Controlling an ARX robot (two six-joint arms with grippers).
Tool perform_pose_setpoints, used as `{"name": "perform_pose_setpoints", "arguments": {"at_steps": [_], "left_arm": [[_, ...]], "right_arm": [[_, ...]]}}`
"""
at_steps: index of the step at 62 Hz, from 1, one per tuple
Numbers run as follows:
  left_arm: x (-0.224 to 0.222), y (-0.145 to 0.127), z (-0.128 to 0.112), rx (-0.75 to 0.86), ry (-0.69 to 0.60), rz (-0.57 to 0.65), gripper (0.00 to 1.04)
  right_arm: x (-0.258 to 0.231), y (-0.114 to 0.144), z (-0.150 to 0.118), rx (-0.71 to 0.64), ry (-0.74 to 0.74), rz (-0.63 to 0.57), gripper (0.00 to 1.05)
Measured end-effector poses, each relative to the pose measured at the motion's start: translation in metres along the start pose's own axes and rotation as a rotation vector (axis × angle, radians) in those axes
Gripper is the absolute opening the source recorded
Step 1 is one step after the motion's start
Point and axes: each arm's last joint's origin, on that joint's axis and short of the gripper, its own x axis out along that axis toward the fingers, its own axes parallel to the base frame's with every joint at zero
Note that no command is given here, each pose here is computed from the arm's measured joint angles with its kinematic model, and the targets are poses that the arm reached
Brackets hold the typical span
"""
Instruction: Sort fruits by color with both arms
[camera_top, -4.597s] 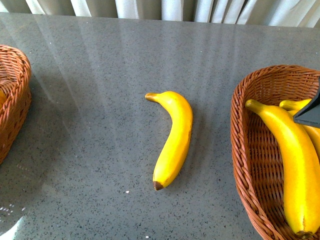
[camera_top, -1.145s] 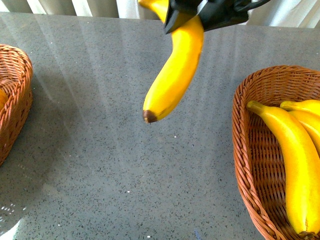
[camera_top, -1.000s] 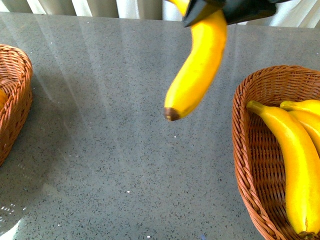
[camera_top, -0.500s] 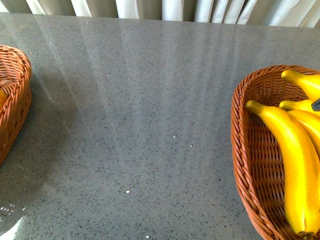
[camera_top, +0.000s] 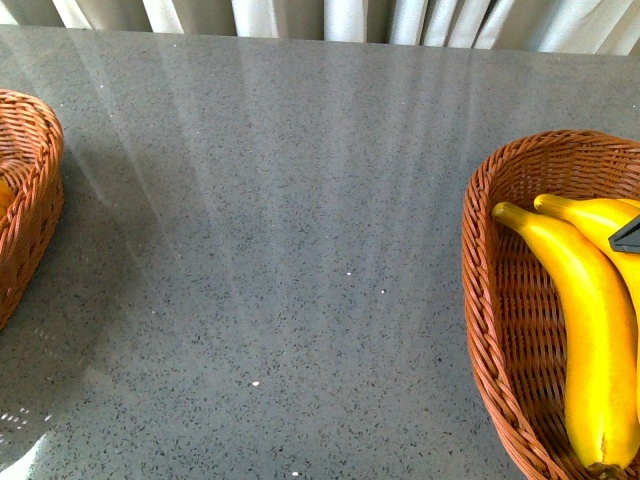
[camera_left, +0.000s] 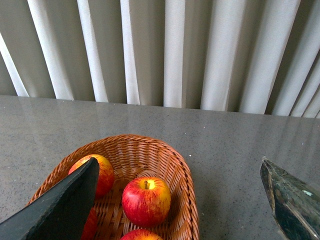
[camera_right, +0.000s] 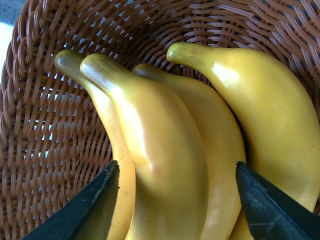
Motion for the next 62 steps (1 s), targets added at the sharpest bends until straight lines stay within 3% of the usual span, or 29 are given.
{"name": "perform_pose_setpoints", "arguments": {"at_steps": [11, 30, 46, 54, 58, 62], "left_arm": [[0.0, 0.0, 0.0, 0.0, 0.0, 0.0, 0.96], [0.0, 0.0, 0.0, 0.0, 0.0, 0.0, 0.96], [0.0, 0.0, 0.0, 0.0, 0.0, 0.0, 0.96], [0.0, 0.0, 0.0, 0.0, 0.0, 0.0, 0.96], [0.0, 0.0, 0.0, 0.0, 0.0, 0.0, 0.96], [0.0, 0.0, 0.0, 0.0, 0.0, 0.0, 0.96]], "right_arm": [[-0.007, 0.0, -0.004, 0.004, -0.026, 0.044, 0.97], [-0.069, 0.006, -0.018, -0.022, -0.302, 0.161, 0.96], [-0.073, 0.007, -0.022, -0.006, -0.319, 0.159, 0.95], [-0.051, 0.014, -0.043, -0.027, -0.723, -0.223, 0.73], [-0.056, 0.016, -0.054, -0.025, -0.902, -0.273, 0.63], [-0.075, 0.021, -0.057, -0.036, -1.089, -0.289, 0.45]]}}
